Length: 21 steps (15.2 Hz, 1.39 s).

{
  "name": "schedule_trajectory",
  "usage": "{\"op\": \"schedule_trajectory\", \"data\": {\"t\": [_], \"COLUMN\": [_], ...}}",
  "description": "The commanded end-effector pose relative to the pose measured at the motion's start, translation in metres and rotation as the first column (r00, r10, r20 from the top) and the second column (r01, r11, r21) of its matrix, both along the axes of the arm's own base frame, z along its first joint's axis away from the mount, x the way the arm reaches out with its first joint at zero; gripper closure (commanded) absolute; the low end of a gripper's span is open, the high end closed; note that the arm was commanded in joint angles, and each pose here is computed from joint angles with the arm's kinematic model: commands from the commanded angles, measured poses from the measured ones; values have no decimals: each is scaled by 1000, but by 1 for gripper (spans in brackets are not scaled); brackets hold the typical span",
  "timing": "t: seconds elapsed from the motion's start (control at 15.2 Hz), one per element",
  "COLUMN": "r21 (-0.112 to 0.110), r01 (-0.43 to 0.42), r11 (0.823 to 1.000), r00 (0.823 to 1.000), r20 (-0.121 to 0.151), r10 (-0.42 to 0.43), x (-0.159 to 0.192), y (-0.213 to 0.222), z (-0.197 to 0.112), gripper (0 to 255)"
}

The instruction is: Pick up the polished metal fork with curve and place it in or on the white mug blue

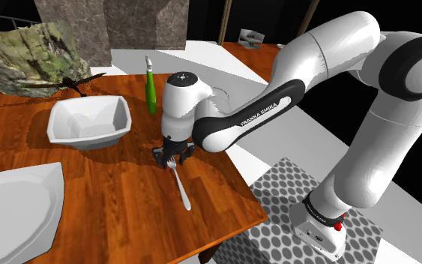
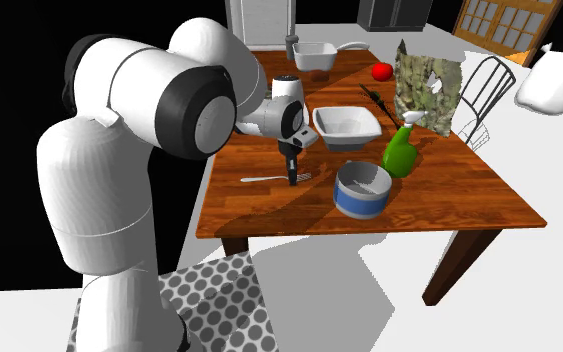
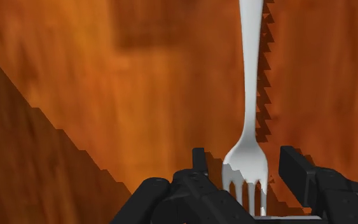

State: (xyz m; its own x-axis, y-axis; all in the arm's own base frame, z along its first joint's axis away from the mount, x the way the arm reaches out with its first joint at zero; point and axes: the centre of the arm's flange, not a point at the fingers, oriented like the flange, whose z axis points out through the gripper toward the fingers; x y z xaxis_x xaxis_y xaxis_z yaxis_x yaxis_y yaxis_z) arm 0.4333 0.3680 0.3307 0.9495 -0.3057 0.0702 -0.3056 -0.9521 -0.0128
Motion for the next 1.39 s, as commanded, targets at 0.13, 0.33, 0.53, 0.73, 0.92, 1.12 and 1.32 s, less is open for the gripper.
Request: {"op": "schedule_trajectory", "data": {"t": [0.13,0.33,0.53,0.73,0.92,1.12,1.32], "r21": [7,7,7,7,7,7,7], "r01": [-3,-4,-4,-4,-4,-4,-4], "r11": [1000,1000,1000,1000,1000,1000,1000], "r00": [1000,1000,1000,1000,1000,1000,1000], "r20": [-2,-2,-2,-2,-2,-2,-2], "r10": [4,4,4,4,4,4,4], "x": [0,0,0,0,0,0,0], "y": [1,1,1,1,1,1,1], "z": [-3,13,29,45,60,76,92], "gripper": [255,255,255,255,255,255,255]}}
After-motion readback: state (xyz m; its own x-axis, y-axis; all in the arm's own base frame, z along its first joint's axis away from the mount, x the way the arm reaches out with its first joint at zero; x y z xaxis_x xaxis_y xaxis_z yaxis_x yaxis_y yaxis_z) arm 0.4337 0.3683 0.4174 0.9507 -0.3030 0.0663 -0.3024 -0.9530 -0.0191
